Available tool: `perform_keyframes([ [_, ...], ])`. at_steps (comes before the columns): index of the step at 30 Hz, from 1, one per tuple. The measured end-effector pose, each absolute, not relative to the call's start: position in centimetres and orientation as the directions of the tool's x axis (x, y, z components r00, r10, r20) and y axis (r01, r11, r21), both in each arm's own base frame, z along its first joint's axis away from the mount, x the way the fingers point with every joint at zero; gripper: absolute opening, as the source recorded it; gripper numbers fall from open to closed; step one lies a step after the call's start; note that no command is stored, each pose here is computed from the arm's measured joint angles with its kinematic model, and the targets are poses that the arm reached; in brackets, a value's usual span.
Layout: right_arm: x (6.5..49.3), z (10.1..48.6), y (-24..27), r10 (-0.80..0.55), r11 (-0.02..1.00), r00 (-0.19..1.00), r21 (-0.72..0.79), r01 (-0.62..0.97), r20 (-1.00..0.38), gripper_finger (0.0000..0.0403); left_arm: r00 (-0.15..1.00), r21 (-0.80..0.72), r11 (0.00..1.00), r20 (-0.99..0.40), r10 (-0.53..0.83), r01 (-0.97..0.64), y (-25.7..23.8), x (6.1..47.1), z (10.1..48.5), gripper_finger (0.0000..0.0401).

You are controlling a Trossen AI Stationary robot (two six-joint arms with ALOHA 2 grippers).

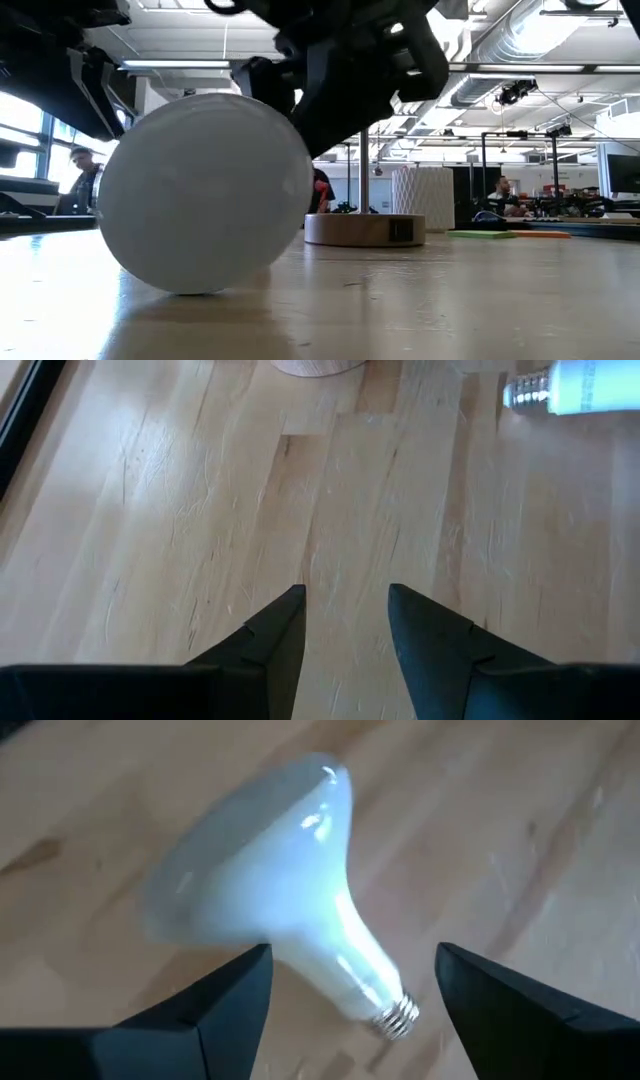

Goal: Screw lightbulb
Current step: Insert the white lightbulb into the brown lamp

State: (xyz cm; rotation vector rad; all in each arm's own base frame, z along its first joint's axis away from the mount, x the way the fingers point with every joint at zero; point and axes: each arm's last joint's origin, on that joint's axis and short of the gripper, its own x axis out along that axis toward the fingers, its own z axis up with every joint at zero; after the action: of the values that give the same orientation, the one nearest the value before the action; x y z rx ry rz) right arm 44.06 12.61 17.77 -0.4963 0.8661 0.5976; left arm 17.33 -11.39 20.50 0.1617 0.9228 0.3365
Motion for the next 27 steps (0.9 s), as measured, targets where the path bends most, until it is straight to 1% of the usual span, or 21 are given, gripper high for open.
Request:
perform_keyframes([
  [2, 44.2, 17.6, 12.8, 0.299, 0.717, 0.509, -0.162, -0.678, -0.807, 0.0277, 0.556, 0.279, 0.936, -0.752, 0.352, -0.215, -11.4, 17.3, 20.5, 0.0138],
  [6, 44.8, 16.1, 12.7, 0.342, 0.709, 0.478, -0.112, -0.696, -0.809, 0.0277, 0.557, 0.286, 0.936, -0.753, 0.351, -0.203, -11.4, 17.3, 20.5, 0.0138],
  [12, 46.8, 15.2, 13.2, 0.401, 0.698, 0.456, -0.057, -0.713, -0.794, 0.0277, 0.557, 0.295, 0.936, -0.752, 0.352, -0.193, -11.3, 17.4, 20.5, 0.0138],
  [19, 49.1, 13.4, 12.7, 0.449, 0.704, 0.388, 0.051, -0.709, -0.805, 0.0273, 0.558, 0.289, 0.937, -0.753, 0.348, -0.195, -11.3, 17.5, 20.5, 0.0138],
  [21, 49.6, 13.0, 12.5, 0.451, 0.714, 0.387, 0.066, -0.697, -0.804, 0.0262, 0.557, 0.284, 0.938, -0.755, 0.346, -0.198, -11.3, 17.5, 20.5, 0.0138],
  [23, 49.7, 12.8, 12.3, 0.455, 0.717, 0.383, 0.076, -0.693, -0.804, 0.0241, 0.556, 0.278, 0.938, -0.756, 0.346, -0.205, -11.3, 17.5, 20.5, 0.0138],
  [27, 49.8, 12.8, 12.2, 0.46, 0.732, 0.391, 0.092, -0.675, -0.797, 0.0175, 0.558, 0.273, 0.939, -0.755, 0.344, -0.209, -11.3, 17.5, 20.5, 0.0138],
])
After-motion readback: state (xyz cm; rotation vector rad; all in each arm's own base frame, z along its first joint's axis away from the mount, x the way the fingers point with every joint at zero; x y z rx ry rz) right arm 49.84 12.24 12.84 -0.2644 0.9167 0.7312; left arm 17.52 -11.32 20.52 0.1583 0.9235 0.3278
